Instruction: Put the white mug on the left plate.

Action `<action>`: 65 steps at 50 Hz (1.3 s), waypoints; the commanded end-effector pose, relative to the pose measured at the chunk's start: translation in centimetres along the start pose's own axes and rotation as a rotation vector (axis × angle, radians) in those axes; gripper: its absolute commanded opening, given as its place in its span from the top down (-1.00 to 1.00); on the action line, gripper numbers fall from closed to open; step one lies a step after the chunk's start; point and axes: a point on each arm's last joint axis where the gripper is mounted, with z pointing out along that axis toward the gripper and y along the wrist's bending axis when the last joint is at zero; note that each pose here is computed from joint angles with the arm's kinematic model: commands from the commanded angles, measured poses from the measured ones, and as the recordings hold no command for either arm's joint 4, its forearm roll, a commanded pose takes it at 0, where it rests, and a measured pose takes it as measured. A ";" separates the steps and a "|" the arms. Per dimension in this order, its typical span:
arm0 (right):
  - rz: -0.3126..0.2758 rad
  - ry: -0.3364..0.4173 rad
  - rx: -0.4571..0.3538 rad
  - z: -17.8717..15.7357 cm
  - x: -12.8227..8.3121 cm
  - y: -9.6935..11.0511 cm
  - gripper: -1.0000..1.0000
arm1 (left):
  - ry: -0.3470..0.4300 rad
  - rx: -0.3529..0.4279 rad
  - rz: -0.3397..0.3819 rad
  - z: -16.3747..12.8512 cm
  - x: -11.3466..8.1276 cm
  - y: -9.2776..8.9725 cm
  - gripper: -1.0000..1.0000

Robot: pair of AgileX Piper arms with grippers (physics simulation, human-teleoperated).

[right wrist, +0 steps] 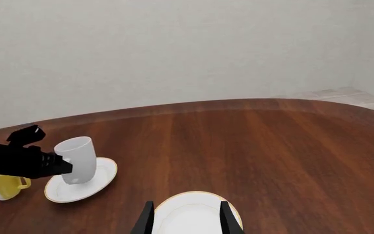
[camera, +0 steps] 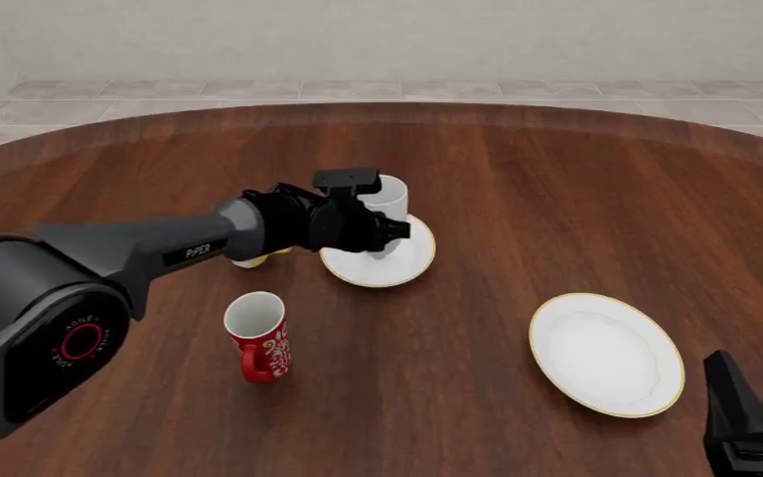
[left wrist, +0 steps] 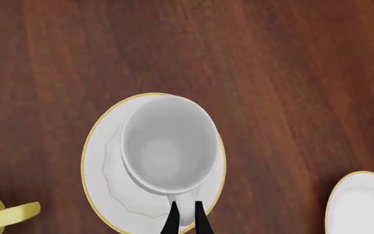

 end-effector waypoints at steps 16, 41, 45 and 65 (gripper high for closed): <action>0.001 0.001 0.001 0.0 0.0 0.0 -1.00 | 0.003 -0.004 0.017 0.5 0.2 0.2 1.00; 0.003 0.000 0.002 0.0 0.0 0.0 -1.00 | 0.013 -0.003 0.028 0.8 0.7 0.1 1.00; 0.004 0.000 0.002 0.0 0.0 0.0 -1.00 | 0.014 -0.003 0.028 0.9 0.8 0.1 1.00; 0.004 -0.002 0.004 0.0 0.0 0.0 -1.00 | 0.031 0.002 0.017 1.2 1.6 -0.3 1.00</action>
